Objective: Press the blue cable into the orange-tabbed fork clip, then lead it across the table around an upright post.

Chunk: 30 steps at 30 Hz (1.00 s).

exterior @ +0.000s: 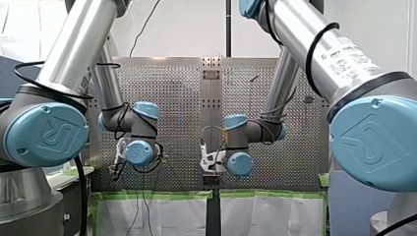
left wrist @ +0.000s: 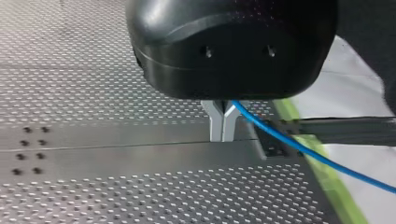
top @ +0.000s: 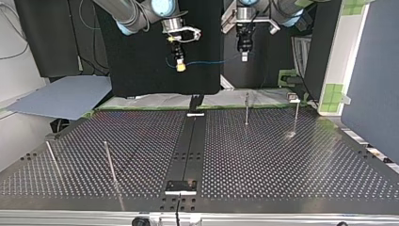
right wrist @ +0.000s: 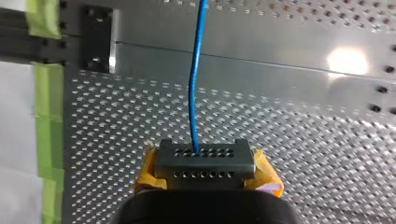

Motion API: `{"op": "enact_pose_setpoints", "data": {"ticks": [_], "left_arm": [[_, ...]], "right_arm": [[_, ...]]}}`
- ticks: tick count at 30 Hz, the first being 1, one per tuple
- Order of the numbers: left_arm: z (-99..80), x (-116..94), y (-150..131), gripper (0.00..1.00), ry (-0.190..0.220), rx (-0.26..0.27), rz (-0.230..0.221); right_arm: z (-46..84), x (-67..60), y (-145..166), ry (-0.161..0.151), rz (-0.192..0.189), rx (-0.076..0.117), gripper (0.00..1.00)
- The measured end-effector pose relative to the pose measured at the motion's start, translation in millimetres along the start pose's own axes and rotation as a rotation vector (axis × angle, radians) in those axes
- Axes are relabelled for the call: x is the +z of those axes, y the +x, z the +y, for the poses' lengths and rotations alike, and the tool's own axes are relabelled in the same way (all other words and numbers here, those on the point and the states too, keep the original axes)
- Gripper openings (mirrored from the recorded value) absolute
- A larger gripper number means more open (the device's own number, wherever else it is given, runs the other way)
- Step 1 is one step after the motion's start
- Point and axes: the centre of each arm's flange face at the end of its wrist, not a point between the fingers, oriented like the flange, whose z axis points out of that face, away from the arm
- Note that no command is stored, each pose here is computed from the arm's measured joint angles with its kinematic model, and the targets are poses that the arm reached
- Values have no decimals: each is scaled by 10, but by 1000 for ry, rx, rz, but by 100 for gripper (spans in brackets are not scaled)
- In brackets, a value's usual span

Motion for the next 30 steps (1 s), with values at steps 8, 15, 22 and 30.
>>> {"op": "enact_pose_setpoints", "data": {"ticks": [8,15,22,30], "left_arm": [[30,49,-307,0,-12,-118,-73],[80,69,-467,0,-29,-186,-110],[81,135,-308,0,-36,-203,-95],[76,236,-92,0,-49,-234,-93]], "right_arm": [[92,310,659,-58,77,103,0],[196,463,1154,-20,121,151,0],[181,574,1059,40,66,139,0],[8,707,806,125,-16,109,0]]}}
